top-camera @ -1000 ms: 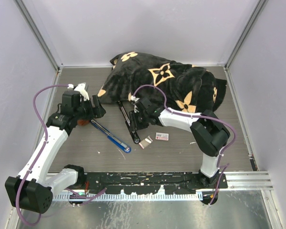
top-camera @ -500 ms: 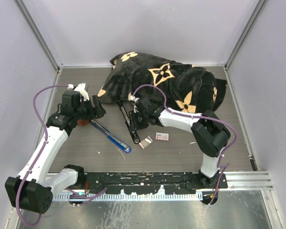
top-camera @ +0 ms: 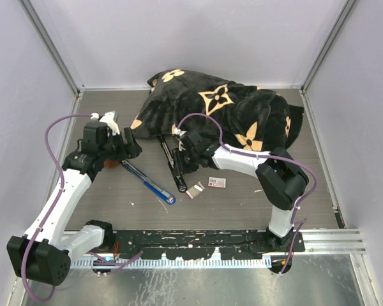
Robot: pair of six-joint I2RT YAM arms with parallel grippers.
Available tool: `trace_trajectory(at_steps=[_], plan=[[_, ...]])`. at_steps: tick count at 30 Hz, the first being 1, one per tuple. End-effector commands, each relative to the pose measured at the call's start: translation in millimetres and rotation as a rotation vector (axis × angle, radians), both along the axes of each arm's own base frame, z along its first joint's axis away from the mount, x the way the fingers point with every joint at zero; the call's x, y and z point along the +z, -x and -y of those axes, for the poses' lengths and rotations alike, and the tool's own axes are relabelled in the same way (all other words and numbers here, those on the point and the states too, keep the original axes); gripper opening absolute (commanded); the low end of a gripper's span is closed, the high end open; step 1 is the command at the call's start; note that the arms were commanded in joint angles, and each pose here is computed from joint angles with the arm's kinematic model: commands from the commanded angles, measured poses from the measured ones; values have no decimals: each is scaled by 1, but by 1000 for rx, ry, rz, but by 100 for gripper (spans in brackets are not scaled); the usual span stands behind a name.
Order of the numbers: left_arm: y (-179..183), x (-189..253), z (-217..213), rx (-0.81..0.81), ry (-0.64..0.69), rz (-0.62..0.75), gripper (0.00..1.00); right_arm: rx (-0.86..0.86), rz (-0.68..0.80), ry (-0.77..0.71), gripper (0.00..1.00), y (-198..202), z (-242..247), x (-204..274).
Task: Load the staples into the stapler
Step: Adjust the stapler at the center of the board.
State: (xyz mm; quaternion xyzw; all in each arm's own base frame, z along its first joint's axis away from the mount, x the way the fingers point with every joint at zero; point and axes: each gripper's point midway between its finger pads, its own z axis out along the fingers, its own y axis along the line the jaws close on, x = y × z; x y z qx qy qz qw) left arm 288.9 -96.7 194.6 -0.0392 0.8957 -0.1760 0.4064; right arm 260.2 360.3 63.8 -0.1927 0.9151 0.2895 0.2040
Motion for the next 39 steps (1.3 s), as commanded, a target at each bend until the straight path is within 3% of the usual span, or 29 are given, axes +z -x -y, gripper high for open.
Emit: trace_trajectory(at_steps=[1,20,26,39], plan=[[-6,10,9,-17,58,54,74,28,30,-62,39,-3,-19,21],[-3,-22,56,-105,132,-78,72,11,27,-56,37,2,-16,14],[-4,-33,68,-138,156,-135,72,-24,110,-67,46,-8,-3,40],[10,-81,121,-93,168,-329,71,-251,189,-101,50,-31,76,54]])
